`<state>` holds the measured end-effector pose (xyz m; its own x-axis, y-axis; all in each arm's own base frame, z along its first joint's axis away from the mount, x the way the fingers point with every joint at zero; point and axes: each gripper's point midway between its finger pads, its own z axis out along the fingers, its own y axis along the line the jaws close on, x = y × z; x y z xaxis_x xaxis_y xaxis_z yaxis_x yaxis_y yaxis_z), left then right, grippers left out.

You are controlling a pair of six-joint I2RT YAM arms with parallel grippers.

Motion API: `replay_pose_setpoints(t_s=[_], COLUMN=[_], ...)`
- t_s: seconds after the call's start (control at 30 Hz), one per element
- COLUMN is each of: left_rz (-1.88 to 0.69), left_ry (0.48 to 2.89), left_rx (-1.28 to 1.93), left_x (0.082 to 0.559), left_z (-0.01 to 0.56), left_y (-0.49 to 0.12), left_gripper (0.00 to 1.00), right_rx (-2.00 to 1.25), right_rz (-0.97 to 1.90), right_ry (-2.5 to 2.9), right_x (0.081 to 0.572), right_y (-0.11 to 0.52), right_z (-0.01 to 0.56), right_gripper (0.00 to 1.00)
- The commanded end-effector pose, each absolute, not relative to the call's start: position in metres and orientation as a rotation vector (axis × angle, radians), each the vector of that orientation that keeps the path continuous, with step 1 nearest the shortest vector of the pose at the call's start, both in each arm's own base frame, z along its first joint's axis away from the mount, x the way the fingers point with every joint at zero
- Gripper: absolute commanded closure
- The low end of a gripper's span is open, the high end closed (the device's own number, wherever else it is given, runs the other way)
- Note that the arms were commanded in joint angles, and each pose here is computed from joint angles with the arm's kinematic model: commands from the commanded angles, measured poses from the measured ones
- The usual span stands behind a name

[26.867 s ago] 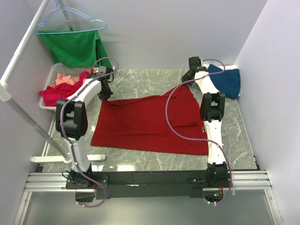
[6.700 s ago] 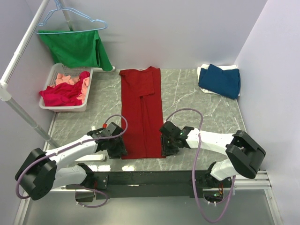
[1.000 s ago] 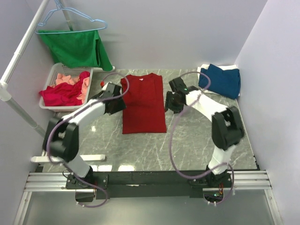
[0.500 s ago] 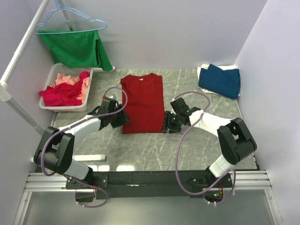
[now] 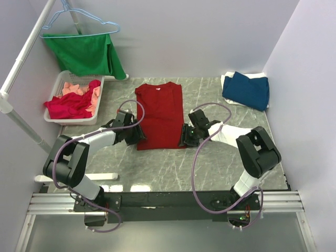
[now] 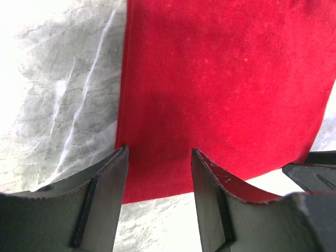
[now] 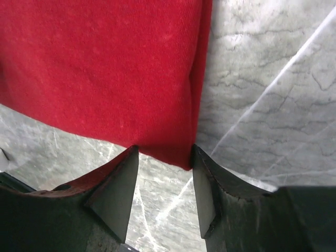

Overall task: Fold and stack the t-shirts
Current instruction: Fold the tshirt

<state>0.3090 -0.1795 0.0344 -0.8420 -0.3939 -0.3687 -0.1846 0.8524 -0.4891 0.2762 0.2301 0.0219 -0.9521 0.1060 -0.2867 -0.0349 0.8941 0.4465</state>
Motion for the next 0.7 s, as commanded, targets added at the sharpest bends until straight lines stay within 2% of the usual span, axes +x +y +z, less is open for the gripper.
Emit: replay_pose_setpoints(t_s=[0.0,0.23,0.5,0.67], left_rz=[-0.537,-0.432,-0.531,-0.625], left_ry=[2.595,2.629,2.673,2.691], left_rx=[-0.420,-0.454,-0.476,-0.498], left_x=[0.308,0.295,0.271,0.265], left_z=[0.035,0.031,0.024,0.019], left_y=[-0.171,-0.155,-0.163,-0.174], left_gripper=[0.43,0.43,0.44,0.47], right_rx=[0.073,0.098,0.112,0.106], right_rz=[0.554,0.519,0.499,0.488], right_ry=[2.797,2.811,2.834,2.850], right_x=[0.275,0.276,0.271,0.266], right_y=[0.220,0.217,0.215,0.217], right_z=[0.001,-0.003,-0.010,-0.016], right_gripper=[0.48,0.50,0.51,0.54])
